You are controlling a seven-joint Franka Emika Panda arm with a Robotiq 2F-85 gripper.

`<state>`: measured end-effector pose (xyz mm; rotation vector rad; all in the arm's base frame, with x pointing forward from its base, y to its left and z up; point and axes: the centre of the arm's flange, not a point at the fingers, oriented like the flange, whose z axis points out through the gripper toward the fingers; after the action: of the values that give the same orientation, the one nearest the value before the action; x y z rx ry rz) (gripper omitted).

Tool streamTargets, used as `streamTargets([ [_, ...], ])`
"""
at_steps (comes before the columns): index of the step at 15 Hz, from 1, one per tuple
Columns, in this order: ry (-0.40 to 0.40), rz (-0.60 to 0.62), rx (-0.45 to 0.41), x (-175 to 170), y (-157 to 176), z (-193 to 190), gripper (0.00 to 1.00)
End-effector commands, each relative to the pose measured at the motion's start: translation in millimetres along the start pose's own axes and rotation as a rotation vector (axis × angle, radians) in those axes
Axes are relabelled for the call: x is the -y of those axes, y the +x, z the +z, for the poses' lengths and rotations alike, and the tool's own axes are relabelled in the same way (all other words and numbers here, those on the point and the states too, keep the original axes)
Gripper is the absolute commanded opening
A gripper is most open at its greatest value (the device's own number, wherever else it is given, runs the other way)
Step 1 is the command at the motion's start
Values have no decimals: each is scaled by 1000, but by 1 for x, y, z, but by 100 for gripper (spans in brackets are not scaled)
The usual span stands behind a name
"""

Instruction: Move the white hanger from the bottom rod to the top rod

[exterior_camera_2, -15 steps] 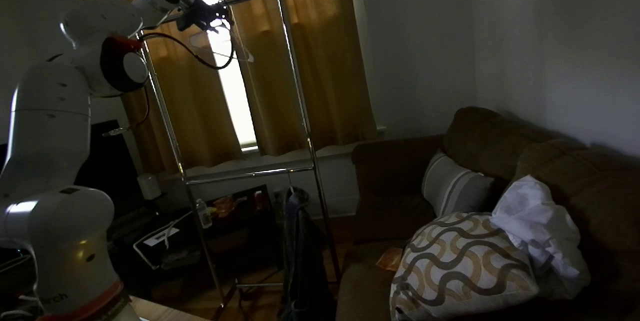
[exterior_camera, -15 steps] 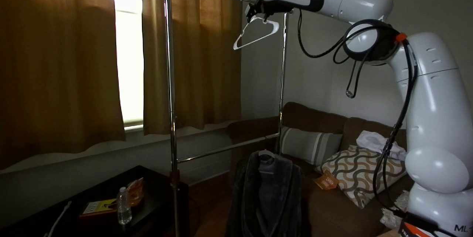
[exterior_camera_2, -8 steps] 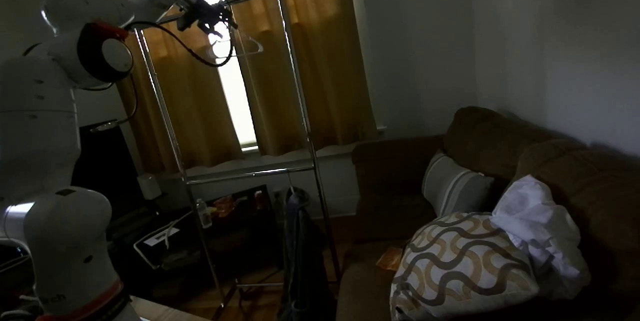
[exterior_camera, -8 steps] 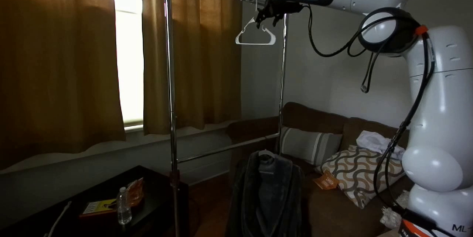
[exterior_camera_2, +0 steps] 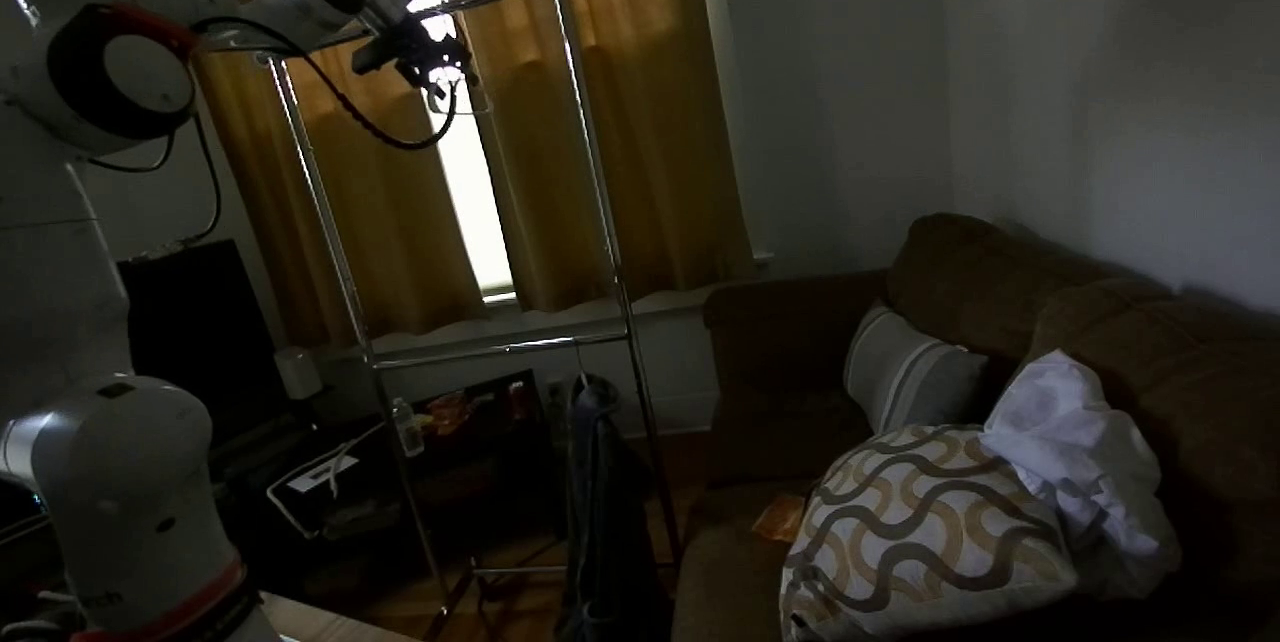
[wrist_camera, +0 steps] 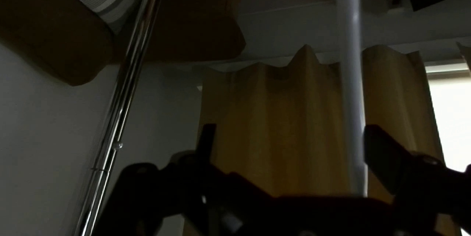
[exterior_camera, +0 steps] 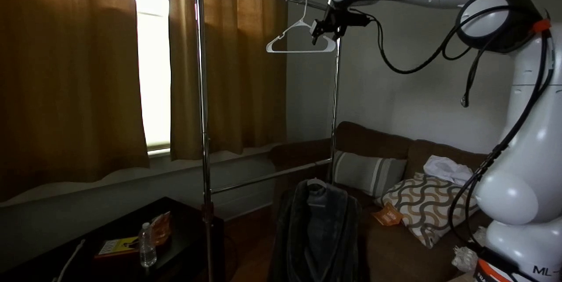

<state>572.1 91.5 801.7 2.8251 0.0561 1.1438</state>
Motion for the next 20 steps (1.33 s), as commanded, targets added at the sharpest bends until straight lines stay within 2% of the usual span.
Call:
streamTargets([
  [1,47,-21,37,-6,-60,-4,100],
  [6,96,-48,48,-1,-82,1,100],
  [10,58,-60,54,-7,-91,-5,100],
  [12,61,-50,57,-10,-91,-18,100],
  [20,-26,-25,23,-13,-88,-88,100],
])
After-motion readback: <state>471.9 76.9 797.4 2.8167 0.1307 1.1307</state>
